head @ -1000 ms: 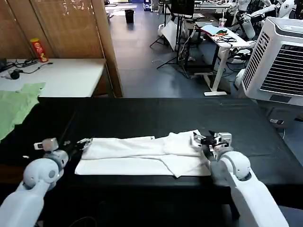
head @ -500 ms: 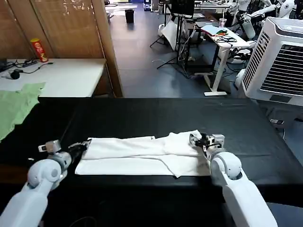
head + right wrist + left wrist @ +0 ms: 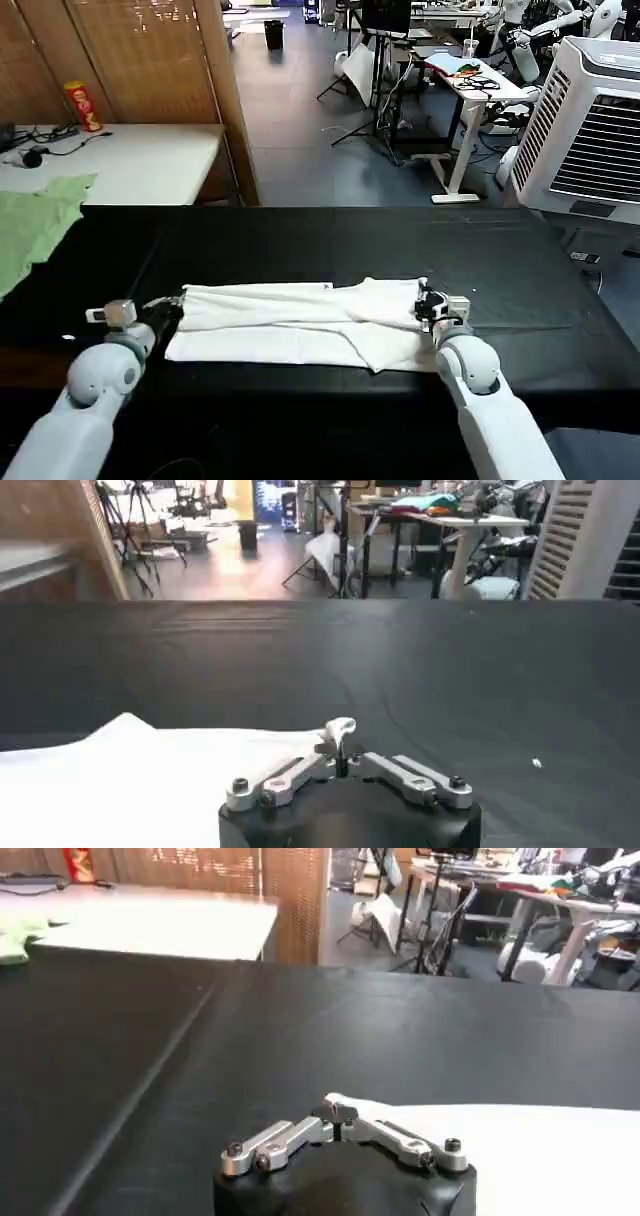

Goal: Fold and organize the clothes.

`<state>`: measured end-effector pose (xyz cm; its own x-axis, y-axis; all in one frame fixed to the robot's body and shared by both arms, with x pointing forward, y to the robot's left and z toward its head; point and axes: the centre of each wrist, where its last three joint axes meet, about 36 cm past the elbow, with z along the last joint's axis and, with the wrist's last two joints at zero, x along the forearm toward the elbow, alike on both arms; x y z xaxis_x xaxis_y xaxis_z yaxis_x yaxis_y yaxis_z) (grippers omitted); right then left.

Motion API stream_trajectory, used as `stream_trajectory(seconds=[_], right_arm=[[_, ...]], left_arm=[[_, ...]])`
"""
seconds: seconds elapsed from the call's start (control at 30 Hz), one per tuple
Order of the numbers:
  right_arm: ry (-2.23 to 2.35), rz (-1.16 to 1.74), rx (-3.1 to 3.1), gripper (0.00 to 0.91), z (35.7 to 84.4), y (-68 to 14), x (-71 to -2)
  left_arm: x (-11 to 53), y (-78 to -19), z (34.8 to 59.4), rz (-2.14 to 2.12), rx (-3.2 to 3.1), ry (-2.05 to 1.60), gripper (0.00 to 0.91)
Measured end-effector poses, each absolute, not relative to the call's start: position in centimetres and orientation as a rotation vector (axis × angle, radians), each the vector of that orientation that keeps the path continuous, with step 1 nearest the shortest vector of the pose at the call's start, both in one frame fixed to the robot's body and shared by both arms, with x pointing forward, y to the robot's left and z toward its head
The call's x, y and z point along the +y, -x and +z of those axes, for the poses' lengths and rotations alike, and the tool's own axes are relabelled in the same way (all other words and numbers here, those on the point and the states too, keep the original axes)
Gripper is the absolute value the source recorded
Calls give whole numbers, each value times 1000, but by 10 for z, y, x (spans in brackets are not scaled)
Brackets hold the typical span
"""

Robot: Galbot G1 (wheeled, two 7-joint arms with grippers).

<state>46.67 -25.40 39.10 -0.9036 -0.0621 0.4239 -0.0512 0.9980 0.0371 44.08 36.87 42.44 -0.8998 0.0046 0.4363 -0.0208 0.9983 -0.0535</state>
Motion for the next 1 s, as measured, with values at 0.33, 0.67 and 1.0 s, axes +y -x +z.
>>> stream_trajectory(seconds=[0.33,0.67,1.0], right_arm=[[-122,-33,-2745,878,417,-440,-269],[-184,-44,-2776,878,436,-407,-260],[-213,-44,-2797,878,447,-399,-256]], left_arm=[[386,-448,432,90,-2739,-35,878],[389,-424,438,305,-2686,-46,878],[357,-378,402,284,-2654,4,673]])
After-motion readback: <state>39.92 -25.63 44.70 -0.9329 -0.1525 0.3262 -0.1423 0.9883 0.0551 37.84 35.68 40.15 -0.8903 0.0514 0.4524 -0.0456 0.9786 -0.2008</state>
